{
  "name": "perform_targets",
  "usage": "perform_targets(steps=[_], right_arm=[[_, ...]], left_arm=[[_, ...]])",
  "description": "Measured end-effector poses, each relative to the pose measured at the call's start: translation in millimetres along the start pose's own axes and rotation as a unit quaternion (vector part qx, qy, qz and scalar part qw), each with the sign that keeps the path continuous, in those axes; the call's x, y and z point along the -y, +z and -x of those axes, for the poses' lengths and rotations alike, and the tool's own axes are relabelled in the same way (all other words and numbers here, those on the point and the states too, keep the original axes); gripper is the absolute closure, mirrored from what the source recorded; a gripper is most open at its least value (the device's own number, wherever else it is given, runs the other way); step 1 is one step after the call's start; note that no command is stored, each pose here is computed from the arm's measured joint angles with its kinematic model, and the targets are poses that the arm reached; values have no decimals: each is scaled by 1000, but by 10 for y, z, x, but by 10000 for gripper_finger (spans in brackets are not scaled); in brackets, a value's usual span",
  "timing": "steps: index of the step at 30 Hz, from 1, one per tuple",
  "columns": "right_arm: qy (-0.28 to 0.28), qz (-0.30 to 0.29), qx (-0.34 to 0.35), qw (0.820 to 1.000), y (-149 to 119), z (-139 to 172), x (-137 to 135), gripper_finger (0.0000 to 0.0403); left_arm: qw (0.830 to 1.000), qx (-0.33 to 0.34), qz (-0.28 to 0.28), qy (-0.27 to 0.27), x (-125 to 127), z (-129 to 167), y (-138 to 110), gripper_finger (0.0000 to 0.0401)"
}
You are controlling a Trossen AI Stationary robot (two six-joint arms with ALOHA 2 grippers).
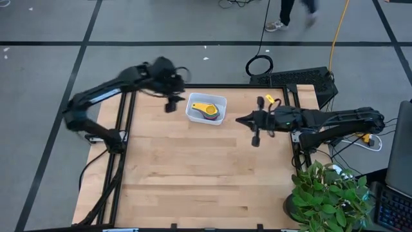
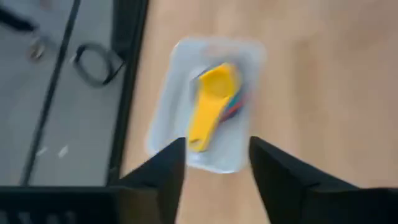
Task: Nest measuring cups in basket
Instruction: Return to Home Position
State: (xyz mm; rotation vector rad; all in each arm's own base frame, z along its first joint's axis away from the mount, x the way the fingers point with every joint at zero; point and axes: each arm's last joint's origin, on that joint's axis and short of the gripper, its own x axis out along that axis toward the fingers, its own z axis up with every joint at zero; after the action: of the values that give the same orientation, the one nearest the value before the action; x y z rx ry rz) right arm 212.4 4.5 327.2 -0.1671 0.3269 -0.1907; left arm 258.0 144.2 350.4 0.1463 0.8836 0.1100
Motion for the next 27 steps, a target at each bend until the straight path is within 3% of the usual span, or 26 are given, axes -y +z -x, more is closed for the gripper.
perform_targets(steps=[3,7,12,18,27], right_arm=[[-2,7,33,999,65,177,57,403],[-9,-2,78,997,17,480,140,403],[-16,-35,144,989,-349,699,156,403],[-43,-59,214,974,-854,751,122,403],[-57,-99,231,966,-1311,748,79,403]], left_arm=[[998,53,13,-26,189,448,-96,285],[993,114,33,0,466,908,-330,382],[968,238,71,19,816,1268,-744,388],[933,350,80,10,1062,1207,-1176,395],[914,387,125,-4,1184,806,-1578,394]])
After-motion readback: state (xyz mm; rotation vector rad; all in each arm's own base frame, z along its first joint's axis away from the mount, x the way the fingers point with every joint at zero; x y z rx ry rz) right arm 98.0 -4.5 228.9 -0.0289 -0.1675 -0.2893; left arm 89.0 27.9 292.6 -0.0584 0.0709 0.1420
